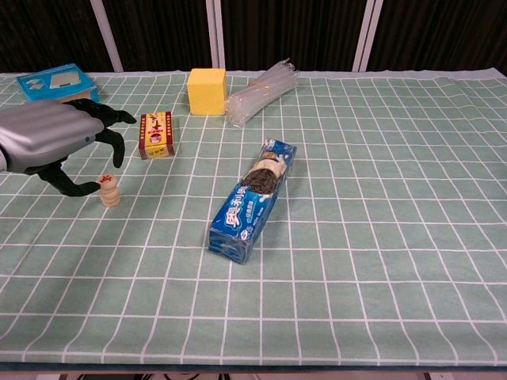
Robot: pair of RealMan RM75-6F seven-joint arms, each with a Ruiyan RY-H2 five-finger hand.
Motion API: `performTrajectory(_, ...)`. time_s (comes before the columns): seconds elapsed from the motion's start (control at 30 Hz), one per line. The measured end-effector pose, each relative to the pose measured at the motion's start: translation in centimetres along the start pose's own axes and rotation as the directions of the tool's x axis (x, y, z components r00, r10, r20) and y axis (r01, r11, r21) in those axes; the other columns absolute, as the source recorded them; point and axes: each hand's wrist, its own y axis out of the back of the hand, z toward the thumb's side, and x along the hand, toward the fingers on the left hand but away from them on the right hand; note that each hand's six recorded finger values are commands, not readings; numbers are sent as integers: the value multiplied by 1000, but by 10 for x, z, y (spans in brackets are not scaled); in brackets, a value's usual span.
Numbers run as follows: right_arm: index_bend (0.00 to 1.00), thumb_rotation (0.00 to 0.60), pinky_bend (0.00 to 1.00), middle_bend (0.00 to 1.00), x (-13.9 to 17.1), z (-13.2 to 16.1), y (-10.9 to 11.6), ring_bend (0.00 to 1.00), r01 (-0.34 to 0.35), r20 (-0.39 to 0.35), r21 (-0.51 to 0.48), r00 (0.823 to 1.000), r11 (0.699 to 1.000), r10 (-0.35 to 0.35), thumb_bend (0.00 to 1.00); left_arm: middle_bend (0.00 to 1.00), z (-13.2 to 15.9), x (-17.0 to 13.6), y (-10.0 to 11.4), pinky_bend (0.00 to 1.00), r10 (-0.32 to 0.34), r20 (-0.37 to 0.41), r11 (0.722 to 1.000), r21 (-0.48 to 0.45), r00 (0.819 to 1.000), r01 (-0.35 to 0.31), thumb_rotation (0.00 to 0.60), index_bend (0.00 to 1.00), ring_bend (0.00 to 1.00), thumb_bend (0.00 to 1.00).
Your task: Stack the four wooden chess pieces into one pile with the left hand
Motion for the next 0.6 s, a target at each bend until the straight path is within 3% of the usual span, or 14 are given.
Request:
performTrajectory(0.27,0,600,0,11,0,1,1,1,9,-11,3,1000,1000,-9,232,22,-22,-24,39,0,117,-48,991,-61,992,-119,600,205,0,317)
performTrajectory(0.6,0,600,0,12,4,16,4,1,33,-124,15,992,999,-31,233,17,-101,-109,58,0,212,-215,952,-173,953,-251,600,100,0,317)
